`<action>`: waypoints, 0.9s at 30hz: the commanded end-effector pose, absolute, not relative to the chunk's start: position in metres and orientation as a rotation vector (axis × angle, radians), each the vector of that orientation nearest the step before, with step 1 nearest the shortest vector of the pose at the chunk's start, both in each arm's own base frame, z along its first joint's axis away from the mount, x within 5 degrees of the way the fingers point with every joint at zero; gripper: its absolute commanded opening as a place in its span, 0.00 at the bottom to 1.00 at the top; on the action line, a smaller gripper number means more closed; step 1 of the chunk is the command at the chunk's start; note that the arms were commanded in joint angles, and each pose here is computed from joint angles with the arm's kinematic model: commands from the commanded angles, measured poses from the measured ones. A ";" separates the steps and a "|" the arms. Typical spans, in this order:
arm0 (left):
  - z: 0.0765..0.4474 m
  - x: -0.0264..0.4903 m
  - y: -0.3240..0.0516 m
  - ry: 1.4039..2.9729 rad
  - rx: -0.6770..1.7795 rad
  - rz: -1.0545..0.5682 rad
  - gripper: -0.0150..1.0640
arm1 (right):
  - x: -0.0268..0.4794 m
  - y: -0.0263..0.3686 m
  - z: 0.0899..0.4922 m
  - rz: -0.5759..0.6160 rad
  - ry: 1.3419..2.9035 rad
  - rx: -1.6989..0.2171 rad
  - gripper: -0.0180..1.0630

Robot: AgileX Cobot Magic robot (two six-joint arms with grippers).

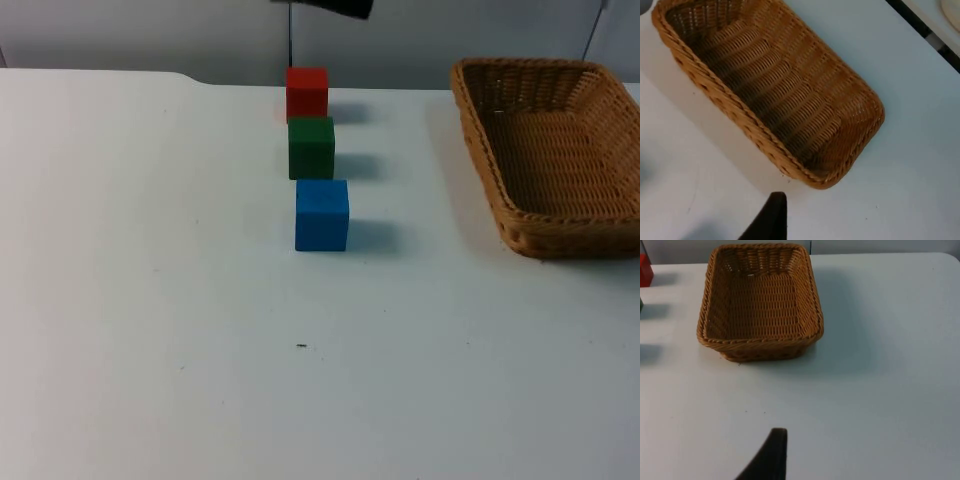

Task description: Pick up the basket with the left hand and place the blue cube into the basket with the right hand.

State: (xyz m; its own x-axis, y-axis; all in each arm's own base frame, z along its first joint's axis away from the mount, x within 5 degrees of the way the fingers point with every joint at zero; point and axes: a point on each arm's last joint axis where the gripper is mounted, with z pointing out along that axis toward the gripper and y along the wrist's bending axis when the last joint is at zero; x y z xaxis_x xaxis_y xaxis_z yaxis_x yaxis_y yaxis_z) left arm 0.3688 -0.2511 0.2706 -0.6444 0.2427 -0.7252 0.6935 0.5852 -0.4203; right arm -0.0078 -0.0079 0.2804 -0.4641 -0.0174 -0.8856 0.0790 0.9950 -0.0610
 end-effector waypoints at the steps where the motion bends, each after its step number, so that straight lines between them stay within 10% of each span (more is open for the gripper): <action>1: 0.259 0.378 -0.268 2.224 0.742 -0.953 0.99 | -0.007 -0.009 0.279 -0.124 2.048 0.049 0.98; 27: 0.136 0.438 -0.373 2.464 0.708 -0.904 0.99 | -0.007 -0.009 0.279 -0.123 2.048 0.051 0.98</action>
State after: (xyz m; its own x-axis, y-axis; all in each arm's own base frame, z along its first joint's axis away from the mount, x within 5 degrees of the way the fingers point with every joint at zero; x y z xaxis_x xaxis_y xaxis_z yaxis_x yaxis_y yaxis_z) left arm 0.4387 -0.3665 0.1375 -0.7839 0.3191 -0.5326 0.5892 0.6528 -0.4761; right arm -0.0078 -0.0081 0.2804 -0.4640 -0.0163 -0.8857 0.0811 0.9948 -0.0608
